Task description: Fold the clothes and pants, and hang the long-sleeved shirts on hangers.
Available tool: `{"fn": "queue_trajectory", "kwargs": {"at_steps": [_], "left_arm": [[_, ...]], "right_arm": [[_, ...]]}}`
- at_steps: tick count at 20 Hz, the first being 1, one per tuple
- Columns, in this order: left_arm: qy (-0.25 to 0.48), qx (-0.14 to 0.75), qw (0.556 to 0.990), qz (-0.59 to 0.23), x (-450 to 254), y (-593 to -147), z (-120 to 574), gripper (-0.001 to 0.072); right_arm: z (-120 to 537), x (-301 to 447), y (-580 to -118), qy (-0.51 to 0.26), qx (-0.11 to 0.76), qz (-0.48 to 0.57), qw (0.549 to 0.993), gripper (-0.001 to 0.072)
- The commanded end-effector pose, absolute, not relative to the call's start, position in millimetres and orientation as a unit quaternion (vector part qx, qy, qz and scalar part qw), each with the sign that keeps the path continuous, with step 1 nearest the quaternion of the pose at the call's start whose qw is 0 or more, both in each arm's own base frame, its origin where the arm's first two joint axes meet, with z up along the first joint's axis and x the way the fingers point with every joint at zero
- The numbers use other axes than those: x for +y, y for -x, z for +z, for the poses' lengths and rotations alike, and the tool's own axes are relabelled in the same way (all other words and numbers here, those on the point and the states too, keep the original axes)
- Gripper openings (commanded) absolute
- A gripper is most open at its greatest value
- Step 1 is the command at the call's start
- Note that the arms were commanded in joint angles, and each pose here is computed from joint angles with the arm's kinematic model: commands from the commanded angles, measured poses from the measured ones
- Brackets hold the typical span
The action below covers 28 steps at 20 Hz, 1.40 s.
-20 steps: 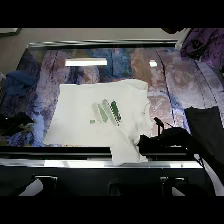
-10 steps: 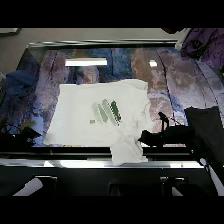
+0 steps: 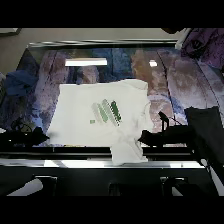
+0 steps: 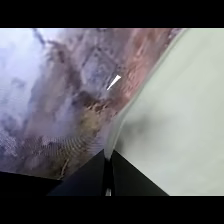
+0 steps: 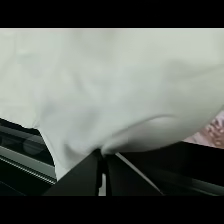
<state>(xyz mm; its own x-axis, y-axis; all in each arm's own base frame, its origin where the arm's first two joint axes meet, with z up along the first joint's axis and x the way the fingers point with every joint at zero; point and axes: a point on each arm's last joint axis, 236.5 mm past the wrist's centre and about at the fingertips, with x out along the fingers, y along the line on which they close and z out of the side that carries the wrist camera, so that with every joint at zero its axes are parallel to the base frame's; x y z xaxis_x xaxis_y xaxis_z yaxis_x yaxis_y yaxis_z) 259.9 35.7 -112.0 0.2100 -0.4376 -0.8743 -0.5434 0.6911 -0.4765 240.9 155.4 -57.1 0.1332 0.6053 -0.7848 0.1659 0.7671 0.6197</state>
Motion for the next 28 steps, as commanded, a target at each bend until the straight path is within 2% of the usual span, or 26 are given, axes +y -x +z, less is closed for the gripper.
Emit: {"fn": "queue_trajectory", "kwargs": {"at_steps": [1, 3, 5, 7, 9, 12, 16, 20, 23, 25, 28], "left_arm": [[0.415, 0.596, 0.688, 0.004, 18, -291, -91, 0.0016], [0.392, 0.564, 0.727, -0.017, 18, -324, -56, 0.0014], [0.354, 0.508, 0.785, -0.036, 23, -368, 5, 0.0013], [0.314, 0.421, 0.849, -0.054, 29, -413, 101, 0.0013], [0.266, 0.322, 0.906, -0.068, 33, -434, 209, 0.0013], [0.188, 0.175, 0.965, -0.057, 37, -413, 363, 0.0013], [0.114, 0.053, 0.992, 0.002, 35, -326, 473, 0.0013], [0.089, 0.009, 0.993, 0.083, 42, -242, 499, 0.0014], [0.087, 0.040, 0.991, 0.097, 40, -221, 484, 0.0014], [0.092, 0.087, 0.988, 0.093, 42, -234, 461, 0.0014], [0.109, 0.172, 0.977, 0.054, 42, -285, 407, 0.0014]], "right_arm": [[-30, 156, -269, -0.297, 0.607, 0.169, 0.717, 0.0030], [18, 151, -313, -0.271, 0.550, 0.184, 0.768, 0.0029], [88, 139, -359, -0.233, 0.472, 0.184, 0.830, 0.0029], [166, 122, -390, -0.189, 0.390, 0.175, 0.884, 0.0029], [255, 105, -403, -0.151, 0.303, 0.160, 0.927, 0.0030], [370, 89, -381, -0.112, 0.201, 0.150, 0.962, 0.0030], [459, 87, -302, -0.093, 0.129, 0.165, 0.974, 0.0030], [498, 73, -224, -0.109, 0.069, 0.150, 0.980, 0.0030], [502, 58, -206, -0.129, 0.056, 0.121, 0.983, 0.0030], [494, 57, -224, -0.137, 0.076, 0.114, 0.981, 0.0030], [447, 62, -294, -0.152, 0.167, 0.100, 0.969, 0.0030]]}}
